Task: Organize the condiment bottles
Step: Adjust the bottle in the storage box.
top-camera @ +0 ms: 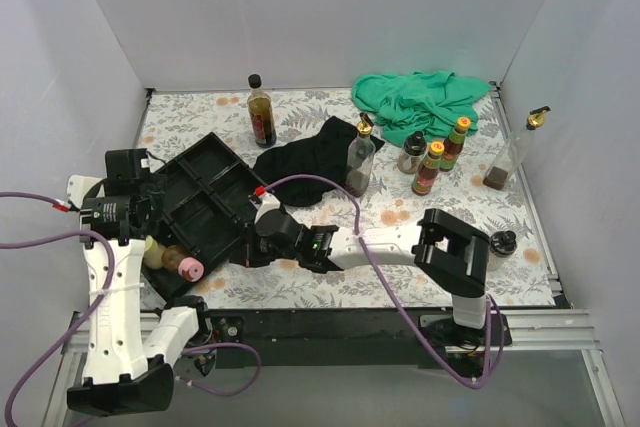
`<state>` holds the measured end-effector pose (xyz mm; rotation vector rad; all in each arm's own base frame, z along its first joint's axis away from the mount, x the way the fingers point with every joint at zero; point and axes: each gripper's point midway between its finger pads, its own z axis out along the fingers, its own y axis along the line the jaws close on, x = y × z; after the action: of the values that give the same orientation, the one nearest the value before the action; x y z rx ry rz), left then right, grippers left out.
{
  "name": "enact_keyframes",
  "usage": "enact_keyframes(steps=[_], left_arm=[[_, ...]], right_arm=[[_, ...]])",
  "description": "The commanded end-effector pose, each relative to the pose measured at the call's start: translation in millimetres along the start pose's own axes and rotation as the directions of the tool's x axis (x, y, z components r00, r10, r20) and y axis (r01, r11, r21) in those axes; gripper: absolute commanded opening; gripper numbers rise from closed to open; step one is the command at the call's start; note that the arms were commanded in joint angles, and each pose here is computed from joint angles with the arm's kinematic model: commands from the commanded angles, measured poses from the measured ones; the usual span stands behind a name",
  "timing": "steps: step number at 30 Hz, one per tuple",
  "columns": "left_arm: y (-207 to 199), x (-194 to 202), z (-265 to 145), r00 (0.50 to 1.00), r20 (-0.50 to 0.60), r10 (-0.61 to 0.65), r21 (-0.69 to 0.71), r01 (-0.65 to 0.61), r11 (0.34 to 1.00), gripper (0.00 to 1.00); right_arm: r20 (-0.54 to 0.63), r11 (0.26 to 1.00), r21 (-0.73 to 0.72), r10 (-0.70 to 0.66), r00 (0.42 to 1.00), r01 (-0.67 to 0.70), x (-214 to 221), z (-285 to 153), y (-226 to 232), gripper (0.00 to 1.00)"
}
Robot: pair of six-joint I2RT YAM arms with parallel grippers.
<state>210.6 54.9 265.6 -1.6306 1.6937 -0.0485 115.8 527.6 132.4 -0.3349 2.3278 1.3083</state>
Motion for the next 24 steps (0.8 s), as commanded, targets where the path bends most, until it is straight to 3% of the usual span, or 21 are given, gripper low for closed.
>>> enact_keyframes(steps=[1,5,10,14,21,24], left_arm=[[23.2,6.8,10.1,0.999,-0.010,0.034,-0.111,-0.034,0.993,0.65],[23.5,12.1,8.7,0.998,-0.043,0.036,-0.123,-0.041,0.992,0.66],[0.5,-0.2,-18.2,0.995,-0.042,-0.088,-0.008,0.088,0.996,0.65],[-22.5,-13.6,-35.8,0.981,-0.036,-0.190,0.087,0.192,0.977,0.65],[-67.2,-25.5,-68.9,0.980,-0.074,-0.187,0.368,0.201,0.908,0.67],[-70.5,-32.0,-79.9,0.977,-0.066,-0.204,0.414,0.213,0.885,0.68]], right_arm=[[0.063,0.988,-0.148,0.047,0.997,-0.037,-17.2,12.4,42.0,0.01],[0.011,0.974,-0.225,0.005,1.000,-0.002,-1.2,24.1,46.0,0.01],[-0.029,0.948,-0.319,0.009,1.000,-0.017,12.4,36.8,53.7,0.01],[-0.001,0.951,-0.308,0.023,1.000,-0.022,11.9,47.9,52.8,0.01],[0.012,0.961,-0.269,0.064,0.998,-0.058,12.9,58.6,42.4,0.01],[-0.006,0.965,-0.250,0.079,0.997,-0.078,19.8,64.9,37.4,0.01]])
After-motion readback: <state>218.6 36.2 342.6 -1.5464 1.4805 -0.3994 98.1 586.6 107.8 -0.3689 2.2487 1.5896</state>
